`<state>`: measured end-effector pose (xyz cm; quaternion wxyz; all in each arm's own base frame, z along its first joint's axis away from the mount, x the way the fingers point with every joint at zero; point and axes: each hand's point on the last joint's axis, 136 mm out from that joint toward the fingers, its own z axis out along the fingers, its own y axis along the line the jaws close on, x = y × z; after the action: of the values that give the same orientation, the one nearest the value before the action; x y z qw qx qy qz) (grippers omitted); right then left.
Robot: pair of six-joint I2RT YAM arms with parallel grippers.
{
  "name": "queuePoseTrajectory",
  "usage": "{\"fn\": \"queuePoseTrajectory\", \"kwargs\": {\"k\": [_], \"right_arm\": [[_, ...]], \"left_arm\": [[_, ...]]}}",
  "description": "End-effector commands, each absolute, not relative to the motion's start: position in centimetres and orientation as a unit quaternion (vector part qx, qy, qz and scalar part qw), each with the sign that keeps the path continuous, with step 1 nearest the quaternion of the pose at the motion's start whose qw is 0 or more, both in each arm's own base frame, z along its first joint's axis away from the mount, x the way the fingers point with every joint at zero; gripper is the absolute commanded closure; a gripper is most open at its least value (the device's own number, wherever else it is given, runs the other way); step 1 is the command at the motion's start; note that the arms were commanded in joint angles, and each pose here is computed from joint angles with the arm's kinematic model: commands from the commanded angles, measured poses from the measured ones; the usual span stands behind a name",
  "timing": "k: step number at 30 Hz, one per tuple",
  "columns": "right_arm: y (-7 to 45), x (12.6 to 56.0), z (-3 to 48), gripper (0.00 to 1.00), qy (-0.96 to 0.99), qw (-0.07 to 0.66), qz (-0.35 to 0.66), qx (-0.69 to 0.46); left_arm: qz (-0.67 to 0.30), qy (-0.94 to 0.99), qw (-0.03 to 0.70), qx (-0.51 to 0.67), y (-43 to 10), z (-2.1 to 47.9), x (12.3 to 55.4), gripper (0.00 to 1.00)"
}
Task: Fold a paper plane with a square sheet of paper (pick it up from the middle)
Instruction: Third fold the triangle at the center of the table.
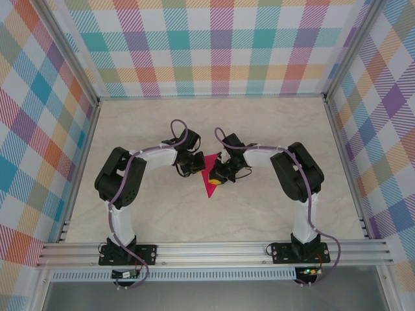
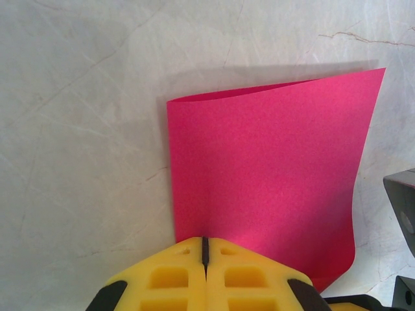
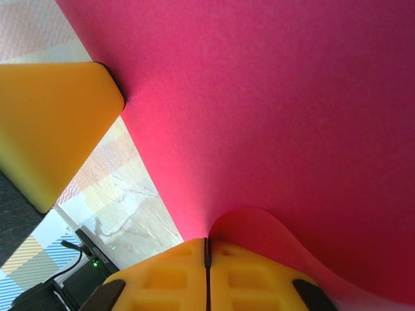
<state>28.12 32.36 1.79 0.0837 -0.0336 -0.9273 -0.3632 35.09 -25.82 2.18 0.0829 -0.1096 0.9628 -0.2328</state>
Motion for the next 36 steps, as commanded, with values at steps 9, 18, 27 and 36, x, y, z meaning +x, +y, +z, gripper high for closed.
{"fn": "queuePoseTrajectory", "kwargs": {"k": [9, 18, 27, 36], "right_arm": [[33.3, 28.9, 2.1, 0.91, -0.923, 0.049, -0.382, 0.008], [32.6, 28.1, 1.2, 0.91, -0.928, 0.066, -0.367, 0.006], [31.7, 27.2, 1.3, 0.91, -0.935, 0.069, -0.347, 0.012], [31.5, 27.0, 1.7, 0.91, -0.935, 0.068, -0.348, 0.015]], "left_arm": [[-0.206, 0.971, 0.056, -0.11, -25.1, 0.6, 33.8, 0.96], [-0.207, 0.971, 0.057, -0.109, -25.2, 0.7, 33.9, 0.96], [-0.206, 0.971, 0.056, -0.11, -25.1, 0.5, 33.8, 0.96], [-0.207, 0.971, 0.056, -0.11, -25.1, 0.6, 33.8, 0.96]]}}
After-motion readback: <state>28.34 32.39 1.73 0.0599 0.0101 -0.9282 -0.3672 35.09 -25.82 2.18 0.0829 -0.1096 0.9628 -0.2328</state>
